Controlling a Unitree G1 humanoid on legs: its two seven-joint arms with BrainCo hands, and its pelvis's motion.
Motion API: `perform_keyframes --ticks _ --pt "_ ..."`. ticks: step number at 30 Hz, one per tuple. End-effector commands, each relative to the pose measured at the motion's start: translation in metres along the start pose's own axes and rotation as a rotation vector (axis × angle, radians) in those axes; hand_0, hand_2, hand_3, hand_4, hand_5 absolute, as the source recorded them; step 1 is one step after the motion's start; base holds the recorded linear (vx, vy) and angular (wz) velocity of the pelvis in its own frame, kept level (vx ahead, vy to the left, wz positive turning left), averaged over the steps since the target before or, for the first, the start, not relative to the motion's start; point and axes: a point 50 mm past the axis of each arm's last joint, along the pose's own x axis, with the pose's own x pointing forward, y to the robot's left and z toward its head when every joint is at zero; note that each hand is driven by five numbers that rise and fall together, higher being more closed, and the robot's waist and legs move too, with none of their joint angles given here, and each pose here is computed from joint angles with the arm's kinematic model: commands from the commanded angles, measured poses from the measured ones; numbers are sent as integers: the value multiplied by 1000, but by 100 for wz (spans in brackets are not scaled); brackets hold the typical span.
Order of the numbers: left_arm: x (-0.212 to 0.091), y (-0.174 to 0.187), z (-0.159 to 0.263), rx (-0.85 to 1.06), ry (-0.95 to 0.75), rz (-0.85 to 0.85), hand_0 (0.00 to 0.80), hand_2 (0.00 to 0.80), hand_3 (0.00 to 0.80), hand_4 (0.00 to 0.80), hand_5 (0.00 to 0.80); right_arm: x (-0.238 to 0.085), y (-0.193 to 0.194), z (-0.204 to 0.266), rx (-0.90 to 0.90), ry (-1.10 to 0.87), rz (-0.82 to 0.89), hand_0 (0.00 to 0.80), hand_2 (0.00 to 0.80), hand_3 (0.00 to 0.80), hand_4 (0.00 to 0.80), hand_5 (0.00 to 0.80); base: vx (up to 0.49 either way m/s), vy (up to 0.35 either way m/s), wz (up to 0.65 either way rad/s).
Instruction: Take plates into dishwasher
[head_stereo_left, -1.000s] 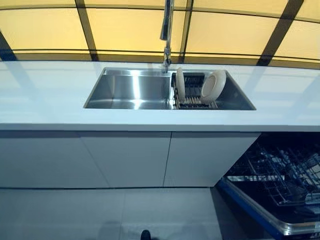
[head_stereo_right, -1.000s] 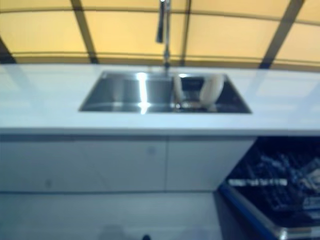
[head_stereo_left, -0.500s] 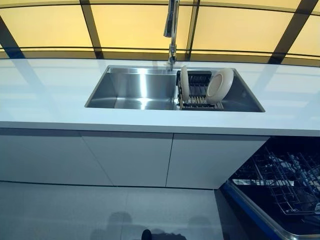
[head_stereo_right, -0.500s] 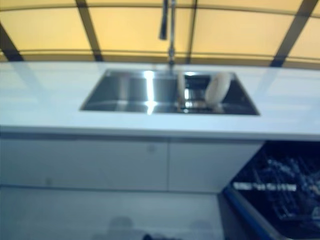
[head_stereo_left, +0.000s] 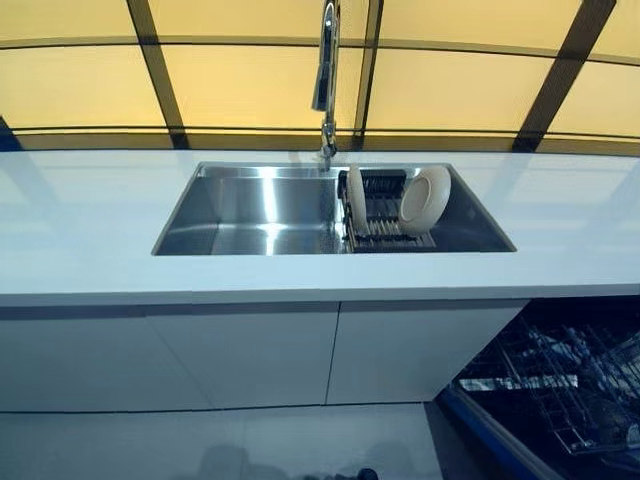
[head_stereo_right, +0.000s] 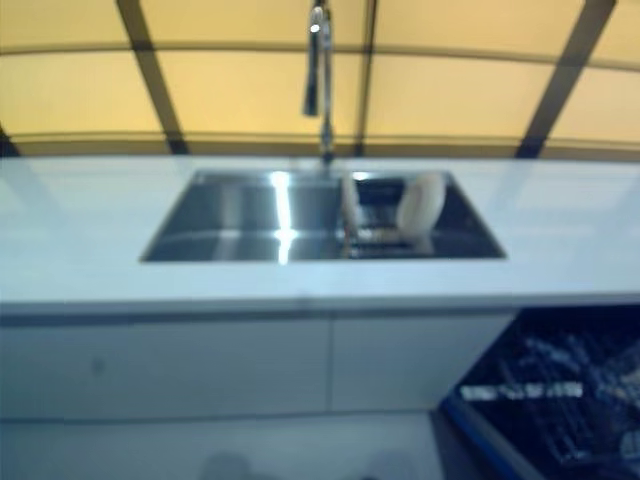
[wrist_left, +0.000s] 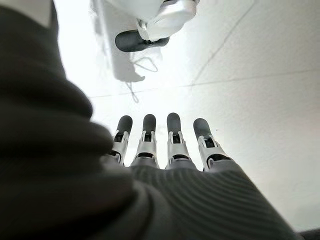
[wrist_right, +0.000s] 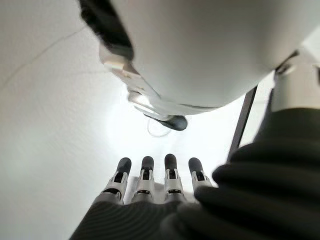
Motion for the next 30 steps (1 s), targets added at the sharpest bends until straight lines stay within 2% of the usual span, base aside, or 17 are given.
perform_keyframes --ticks 1,3,4,6,9,12,13,14,16,17,20,22,26,27,30 --pt "-1 -1 9 48 -1 -8 0 0 0 0 0 -5 -18 23 -197 -82 0 0 0 0 0 0 188 -125 23" --pt "-1 0 5 65 15 -1 0 0 0 0 0 -7 -20 35 -292 -137 14 0 0 0 0 0 162 -117 11" --pt "-1 6 3 77 20 13 0 0 0 0 0 -13 -26 53 -417 -207 30 0 0 0 0 0 104 -95 7" --pt "-1 12 -1 91 24 26 0 0 0 0 0 -25 -35 74 -493 -273 80 0 0 0 0 0 100 -100 6" --pt "-3 32 -7 82 30 59 0 0 0 0 0 -77 -51 124 -565 -443 290 0 0 0 0 0 63 -52 2" --pt "-4 44 -13 56 33 72 0 0 0 0 0 -126 -54 146 -564 -595 474 0 0 0 0 0 28 -7 -1" --pt "-4 44 -13 56 33 72 0 0 0 0 0 -126 -54 146 -564 -595 474 0 0 0 0 0 0 0 0" --pt "-5 49 -17 41 41 82 0 0 0 0 0 -157 -52 160 -524 -750 627 0 0 0 0 0 0 0 0" --pt "-4 50 -20 32 45 85 0 0 0 0 0 -173 -50 167 -501 -829 712 0 0 0 0 0 5 0 -5" --pt "-4 50 -23 29 51 87 0 0 0 0 0 -192 -49 175 -455 -955 800 0 0 0 0 0 9 0 -16" --pt "-3 47 -29 35 62 83 0 0 0 0 0 -220 -58 194 -322 -1186 848 0 0 0 0 0 7 4 -6" --pt "-2 42 -35 31 65 79 0 0 0 0 0 -237 -68 206 -251 -1332 844 0 0 0 0 0 0 0 0" --pt "0 35 -35 42 62 79 0 0 0 0 0 -266 -98 228 77 -1616 743 0 0 0 0 0 13 -14 -4" --pt "0 35 -34 42 60 79 0 0 0 0 0 -266 -105 231 157 -1641 693 0 0 0 0 0 20 -43 -3" --pt "-1 32 -24 31 58 75 0 0 0 0 0 -270 -140 238 382 -1657 374 0 0 0 0 0 26 -79 -1"
